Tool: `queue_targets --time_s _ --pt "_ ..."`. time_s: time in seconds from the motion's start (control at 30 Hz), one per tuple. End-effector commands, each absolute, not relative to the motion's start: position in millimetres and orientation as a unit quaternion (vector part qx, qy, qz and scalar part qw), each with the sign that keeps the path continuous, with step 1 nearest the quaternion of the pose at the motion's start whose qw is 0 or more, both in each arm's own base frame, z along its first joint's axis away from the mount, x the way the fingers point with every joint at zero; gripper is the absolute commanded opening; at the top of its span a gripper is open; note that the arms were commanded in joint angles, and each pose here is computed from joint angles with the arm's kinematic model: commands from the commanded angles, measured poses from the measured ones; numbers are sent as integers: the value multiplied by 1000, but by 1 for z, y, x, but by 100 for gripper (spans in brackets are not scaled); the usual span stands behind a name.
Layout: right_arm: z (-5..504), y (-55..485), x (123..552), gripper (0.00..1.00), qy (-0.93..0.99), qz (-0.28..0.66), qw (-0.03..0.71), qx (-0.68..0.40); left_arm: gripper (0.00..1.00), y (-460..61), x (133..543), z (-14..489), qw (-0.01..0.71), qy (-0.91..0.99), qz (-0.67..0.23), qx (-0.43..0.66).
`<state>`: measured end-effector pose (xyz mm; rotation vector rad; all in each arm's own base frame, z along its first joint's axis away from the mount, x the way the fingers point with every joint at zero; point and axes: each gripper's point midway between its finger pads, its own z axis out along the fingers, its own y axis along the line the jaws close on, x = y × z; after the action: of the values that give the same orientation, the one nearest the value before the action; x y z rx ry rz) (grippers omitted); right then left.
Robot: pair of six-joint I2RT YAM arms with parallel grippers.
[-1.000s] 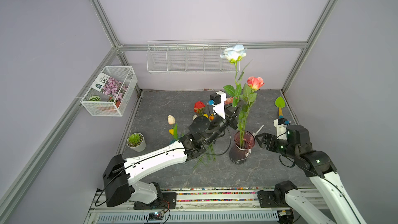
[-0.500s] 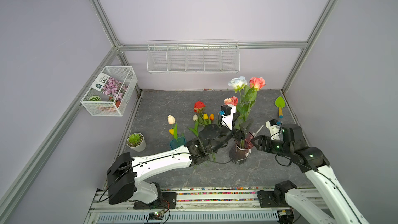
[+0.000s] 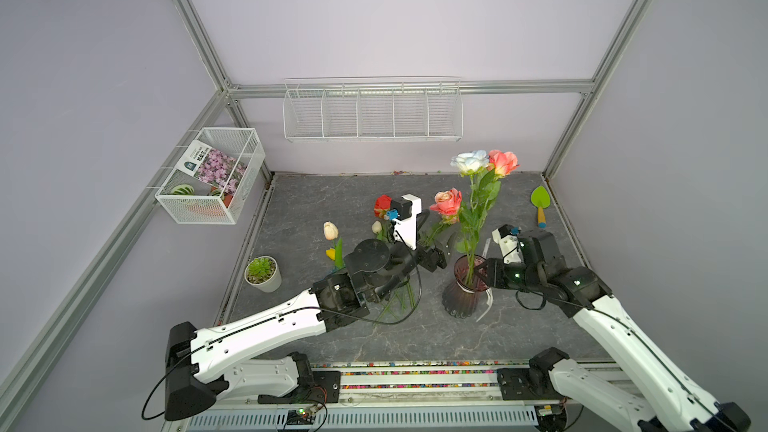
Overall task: Arrange the flowers in different vases according to their variety
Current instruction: Move the vase to the center of the board.
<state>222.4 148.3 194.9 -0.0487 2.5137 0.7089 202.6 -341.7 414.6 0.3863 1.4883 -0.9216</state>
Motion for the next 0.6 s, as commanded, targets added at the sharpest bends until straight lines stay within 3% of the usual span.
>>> queue_targets --time_s 0.0,0.07,0.23,0.57 --pt "187 134 226 20 941 210 266 -4 83 -322 215 393 631 677 -347 152" --pt "189 131 230 11 942 197 271 0 83 -315 220 387 630 684 -339 143" --pt "199 123 242 0 941 166 293 7 83 -297 236 369 617 705 -330 114" --pt "213 104 269 0 948 87 307 17 84 -290 259 341 594 748 -280 97"
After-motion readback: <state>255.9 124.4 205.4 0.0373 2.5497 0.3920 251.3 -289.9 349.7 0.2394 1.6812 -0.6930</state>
